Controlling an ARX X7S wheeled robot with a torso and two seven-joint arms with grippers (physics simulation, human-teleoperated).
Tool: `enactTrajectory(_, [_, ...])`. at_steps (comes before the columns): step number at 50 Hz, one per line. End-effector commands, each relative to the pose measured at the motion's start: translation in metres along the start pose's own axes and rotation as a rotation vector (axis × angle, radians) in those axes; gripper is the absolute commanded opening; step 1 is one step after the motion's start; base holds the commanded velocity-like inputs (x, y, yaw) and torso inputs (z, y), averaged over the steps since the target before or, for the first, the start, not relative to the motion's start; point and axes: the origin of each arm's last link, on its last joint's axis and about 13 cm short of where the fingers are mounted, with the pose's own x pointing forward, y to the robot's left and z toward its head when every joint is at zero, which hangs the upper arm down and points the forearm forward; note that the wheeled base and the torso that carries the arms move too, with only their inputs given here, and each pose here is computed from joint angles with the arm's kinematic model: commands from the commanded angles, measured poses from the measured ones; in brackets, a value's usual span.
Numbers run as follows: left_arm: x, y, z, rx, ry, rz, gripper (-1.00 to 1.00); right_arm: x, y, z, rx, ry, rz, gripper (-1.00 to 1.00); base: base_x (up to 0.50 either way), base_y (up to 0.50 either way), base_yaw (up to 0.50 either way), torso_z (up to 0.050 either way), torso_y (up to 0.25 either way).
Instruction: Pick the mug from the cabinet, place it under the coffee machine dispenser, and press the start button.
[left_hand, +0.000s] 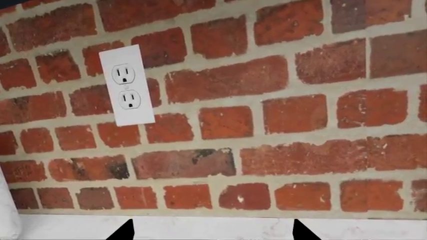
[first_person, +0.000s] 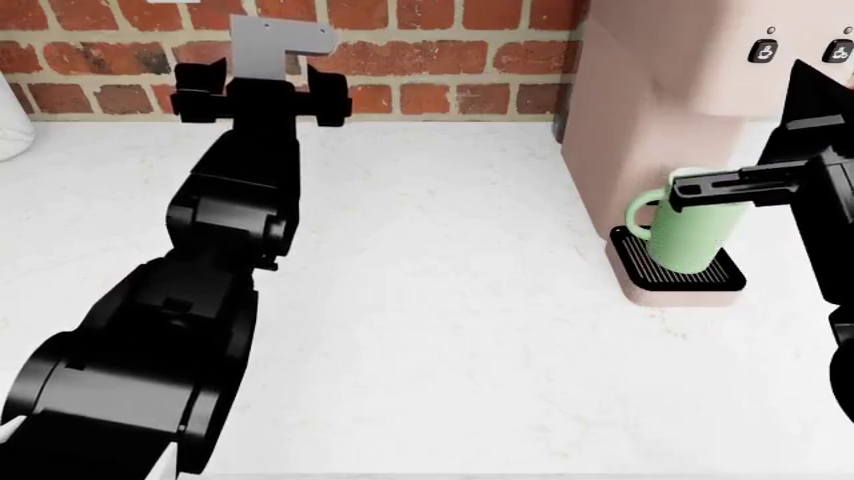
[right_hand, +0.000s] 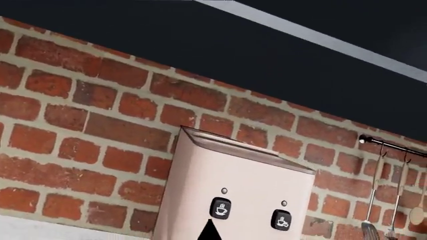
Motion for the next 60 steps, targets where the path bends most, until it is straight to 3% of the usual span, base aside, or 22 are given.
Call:
enactTrajectory(1, [-0.001, -0.001, -0.002, 0.003, 0.002, -0.001, 1.0, 0.012, -0.002, -0.013, 0.002, 0.038, -0.014, -1.0, 0.0, 0.0, 0.0, 0.0, 0.0])
enactTrajectory(15, [0.0, 0.0, -0.002, 0.003, 0.002, -0.001, 1.0, 0.03, -0.002, -0.011, -0.005, 0.042, -0.017, -1.0, 0.0, 0.0, 0.0, 0.0, 0.0])
enactTrajectory(60, [0.0, 0.001, -0.002, -0.001, 0.008, 0.002, 1.0, 0.047, -0.003, -0.018, 0.02, 0.082, -0.019, -1.0, 0.0, 0.0, 0.0, 0.0, 0.0])
